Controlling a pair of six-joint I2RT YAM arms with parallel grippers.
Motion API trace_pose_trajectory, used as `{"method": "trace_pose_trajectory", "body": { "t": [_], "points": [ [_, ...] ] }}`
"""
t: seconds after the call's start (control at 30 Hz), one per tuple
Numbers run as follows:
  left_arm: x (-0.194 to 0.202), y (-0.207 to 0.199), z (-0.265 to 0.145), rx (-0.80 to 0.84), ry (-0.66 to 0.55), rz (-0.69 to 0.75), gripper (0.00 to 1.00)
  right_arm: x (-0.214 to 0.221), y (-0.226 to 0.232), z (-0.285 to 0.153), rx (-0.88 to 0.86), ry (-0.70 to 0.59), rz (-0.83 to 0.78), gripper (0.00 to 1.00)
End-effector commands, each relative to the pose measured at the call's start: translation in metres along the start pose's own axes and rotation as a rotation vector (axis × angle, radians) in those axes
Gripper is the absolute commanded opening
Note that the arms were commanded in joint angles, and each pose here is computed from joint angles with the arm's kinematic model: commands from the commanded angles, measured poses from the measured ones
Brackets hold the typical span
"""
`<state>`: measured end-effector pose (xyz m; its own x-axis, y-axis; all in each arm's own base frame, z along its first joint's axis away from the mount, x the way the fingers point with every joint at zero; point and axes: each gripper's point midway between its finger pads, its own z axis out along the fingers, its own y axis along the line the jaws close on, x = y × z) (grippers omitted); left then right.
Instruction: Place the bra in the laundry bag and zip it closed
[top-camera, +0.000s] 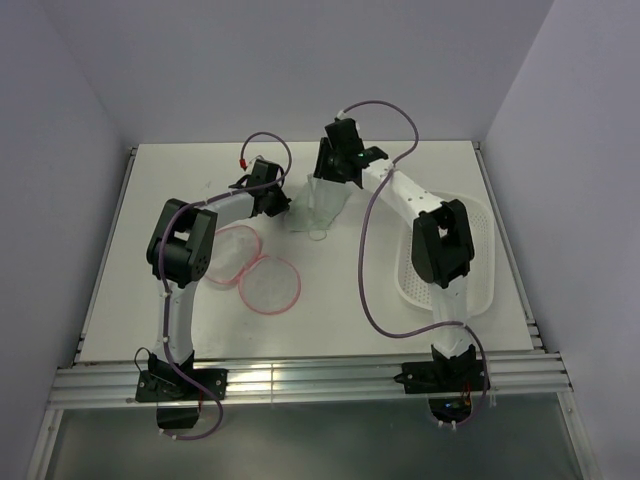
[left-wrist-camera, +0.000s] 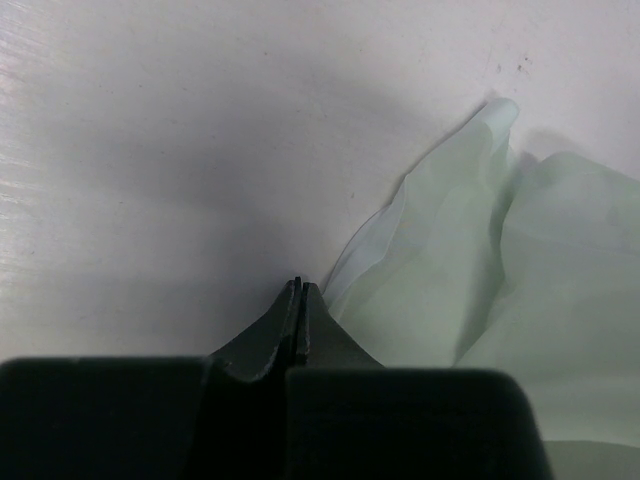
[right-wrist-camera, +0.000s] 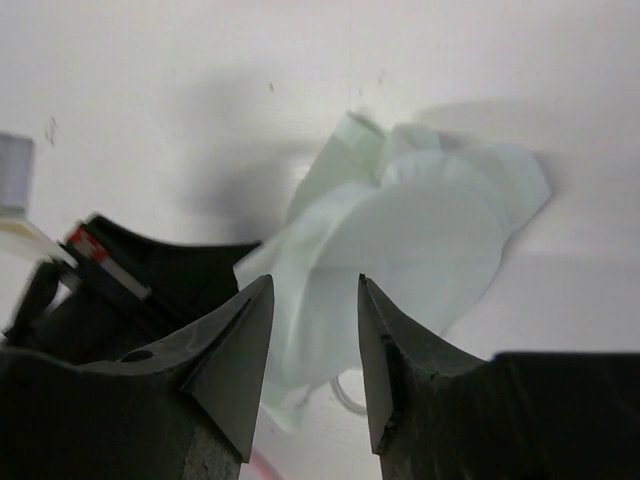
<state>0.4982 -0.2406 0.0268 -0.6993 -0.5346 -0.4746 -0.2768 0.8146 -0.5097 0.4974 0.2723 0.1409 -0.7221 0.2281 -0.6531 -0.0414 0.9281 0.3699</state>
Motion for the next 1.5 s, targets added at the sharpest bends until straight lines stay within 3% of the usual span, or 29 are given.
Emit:
{"method": "trace_pose_trajectory", "body": {
  "t": [0.0,0.07,0.17,0.23,0.27,0.33,0.63,1.17,1.47],
  "points": [
    [0.006,0.002,-0.007,-0.011,0.027,0.021,0.00,-0.037,-0.002,-0.003,0.069,-0.087,-0.004,0.46],
    [0.006,0.002,-0.008,-0.009,0.025,0.021,0.00,-0.038,-0.007,-0.001,0.097,-0.090,0.003,0.37],
    [0.006,0.002,-0.007,-0.010,0.026,0.024,0.00,-0.038,-0.002,0.002,0.079,-0.093,0.016,0.34],
    [0.007,0.001,-0.006,-0.008,0.031,0.024,0.00,-0.028,-0.005,0.010,0.099,-0.059,0.016,0.27],
    [0.008,0.002,-0.006,-0.010,0.033,0.022,0.00,-0.028,-0.006,0.011,0.117,-0.060,0.015,0.17],
    [0.008,0.001,-0.007,-0.007,0.032,0.024,0.00,-0.023,-0.013,0.011,0.152,-0.065,0.027,0.13],
    [0.010,0.000,-0.006,0.006,0.038,0.031,0.00,-0.023,-0.033,-0.029,0.215,-0.158,0.035,0.15],
    [0.031,-0.010,-0.013,0.043,0.062,0.041,0.00,-0.013,-0.005,0.024,0.149,-0.102,0.003,0.21],
    [0.042,-0.020,-0.018,0.065,0.073,0.053,0.00,0.036,0.002,0.052,0.121,0.011,-0.015,0.21]
  ]
}}
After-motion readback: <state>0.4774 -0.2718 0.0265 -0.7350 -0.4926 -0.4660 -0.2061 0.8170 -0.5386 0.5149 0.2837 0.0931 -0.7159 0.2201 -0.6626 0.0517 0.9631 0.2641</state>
